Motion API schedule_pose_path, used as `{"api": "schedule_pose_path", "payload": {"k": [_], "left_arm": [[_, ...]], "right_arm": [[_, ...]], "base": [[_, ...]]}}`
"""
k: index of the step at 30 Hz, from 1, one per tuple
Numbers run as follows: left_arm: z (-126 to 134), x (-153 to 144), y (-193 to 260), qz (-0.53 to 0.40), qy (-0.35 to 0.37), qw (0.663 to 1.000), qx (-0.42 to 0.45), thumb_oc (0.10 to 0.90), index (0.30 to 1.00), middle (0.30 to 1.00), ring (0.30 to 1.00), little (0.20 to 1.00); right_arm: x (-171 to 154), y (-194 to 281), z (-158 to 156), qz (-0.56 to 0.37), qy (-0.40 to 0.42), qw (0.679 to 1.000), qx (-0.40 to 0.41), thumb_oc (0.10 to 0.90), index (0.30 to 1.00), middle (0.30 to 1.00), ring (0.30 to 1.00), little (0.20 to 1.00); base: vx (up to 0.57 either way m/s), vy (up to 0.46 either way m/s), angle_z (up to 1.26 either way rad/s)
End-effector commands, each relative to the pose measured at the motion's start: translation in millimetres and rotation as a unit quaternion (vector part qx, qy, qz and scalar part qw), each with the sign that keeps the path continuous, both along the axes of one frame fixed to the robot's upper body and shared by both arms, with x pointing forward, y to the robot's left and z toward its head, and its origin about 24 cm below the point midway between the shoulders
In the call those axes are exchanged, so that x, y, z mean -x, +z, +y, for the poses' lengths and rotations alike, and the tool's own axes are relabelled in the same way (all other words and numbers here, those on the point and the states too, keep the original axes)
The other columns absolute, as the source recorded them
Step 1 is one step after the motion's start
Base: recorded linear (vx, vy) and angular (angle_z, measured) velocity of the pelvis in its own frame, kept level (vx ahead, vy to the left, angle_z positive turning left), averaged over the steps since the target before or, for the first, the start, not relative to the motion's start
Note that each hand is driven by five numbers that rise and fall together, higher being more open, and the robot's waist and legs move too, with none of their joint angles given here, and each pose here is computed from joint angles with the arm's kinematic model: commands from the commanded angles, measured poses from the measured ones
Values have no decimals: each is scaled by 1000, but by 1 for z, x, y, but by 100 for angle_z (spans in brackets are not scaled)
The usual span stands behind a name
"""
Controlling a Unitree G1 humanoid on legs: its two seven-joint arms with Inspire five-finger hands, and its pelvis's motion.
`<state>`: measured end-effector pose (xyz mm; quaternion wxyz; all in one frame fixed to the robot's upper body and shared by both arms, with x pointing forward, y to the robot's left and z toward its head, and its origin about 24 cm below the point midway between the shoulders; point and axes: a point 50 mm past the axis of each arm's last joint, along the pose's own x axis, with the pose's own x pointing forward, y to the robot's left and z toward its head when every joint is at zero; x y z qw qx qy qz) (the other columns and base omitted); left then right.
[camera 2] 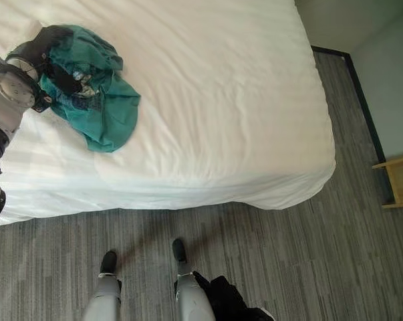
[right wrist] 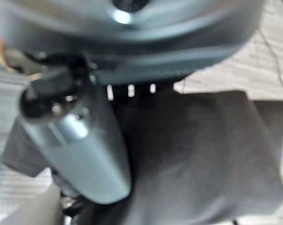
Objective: Pick up bed clothes into laundry basket.
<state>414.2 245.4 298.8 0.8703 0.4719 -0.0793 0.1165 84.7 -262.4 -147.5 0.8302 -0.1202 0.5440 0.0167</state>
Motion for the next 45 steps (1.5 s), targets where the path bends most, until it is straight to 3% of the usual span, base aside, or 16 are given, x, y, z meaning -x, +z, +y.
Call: {"api": "schedule_pose_path", "payload": {"k": [1,4,8,9,10,12,16,20,23,24,27,29,33,35,37,45], "left_arm": [[-28,9,67,-129,-55,988,58,800,900,900,900,900],[-59,-3,40,-94,-96,989,56,800,900,900,900,900],[-76,-13,-17,-2,-118,993,18,800,900,900,900,900],[-76,-14,-25,10,-117,993,18,452,378,378,378,378],[-69,-15,-45,53,-103,993,-16,400,300,300,300,300],[-64,-13,-86,140,-93,975,-144,400,300,300,300,300],[-61,-4,-114,162,-125,963,-173,400,300,300,300,300],[-28,32,-153,159,-164,973,-11,400,300,300,300,300],[-17,41,-157,143,-160,976,41,400,300,300,300,300],[1,58,-169,124,-146,974,122,400,300,300,300,300],[62,106,-188,63,-52,964,252,400,300,300,300,300],[78,132,-199,48,-28,956,288,400,300,300,300,300],[71,165,-236,35,-4,915,403,400,300,300,300,300],[51,193,-265,23,16,878,478,400,300,300,300,300],[37,196,-272,23,11,863,504,400,300,300,300,300],[28,172,-250,-23,-23,875,483,400,300,300,300,300]], "right_arm": [[4,20,-49,-4,-5,997,74,400,300,300,300,300],[5,19,-45,-7,7,997,72,400,300,300,300,300],[6,20,-50,-3,4,997,81,400,300,300,300,300],[3,22,-52,-6,6,997,83,400,300,300,300,300],[-4,24,-54,-14,10,996,88,400,300,300,300,300],[-11,28,-59,-18,17,995,99,400,300,300,300,300],[-8,30,-64,-23,3,994,105,400,300,300,300,300],[5,40,-78,-50,-46,991,114,400,300,300,300,300],[9,43,-80,-56,-53,990,114,400,300,300,300,300],[5,48,-78,-81,-58,989,109,400,300,300,300,300],[-36,64,-60,-164,-13,983,80,400,300,300,300,300],[-75,75,-42,-211,29,975,61,400,300,300,300,300],[-100,87,-22,-258,65,963,53,400,300,300,300,300],[-116,105,-20,-310,63,947,58,400,300,300,300,300],[-114,106,-14,-317,64,945,48,400,300,300,300,300],[-137,137,-18,-384,85,915,87,400,300,300,300,300]], "base": [[-37,-37,0],[-18,-19,3],[-8,-4,0],[0,0,0],[-35,4,-4],[-27,3,-5],[35,2,-10],[86,1,-13],[42,-11,2],[57,-52,13],[10,-118,-14],[54,-209,-187],[112,-153,-65],[107,75,-131],[222,99,-214],[235,186,-182]]}}
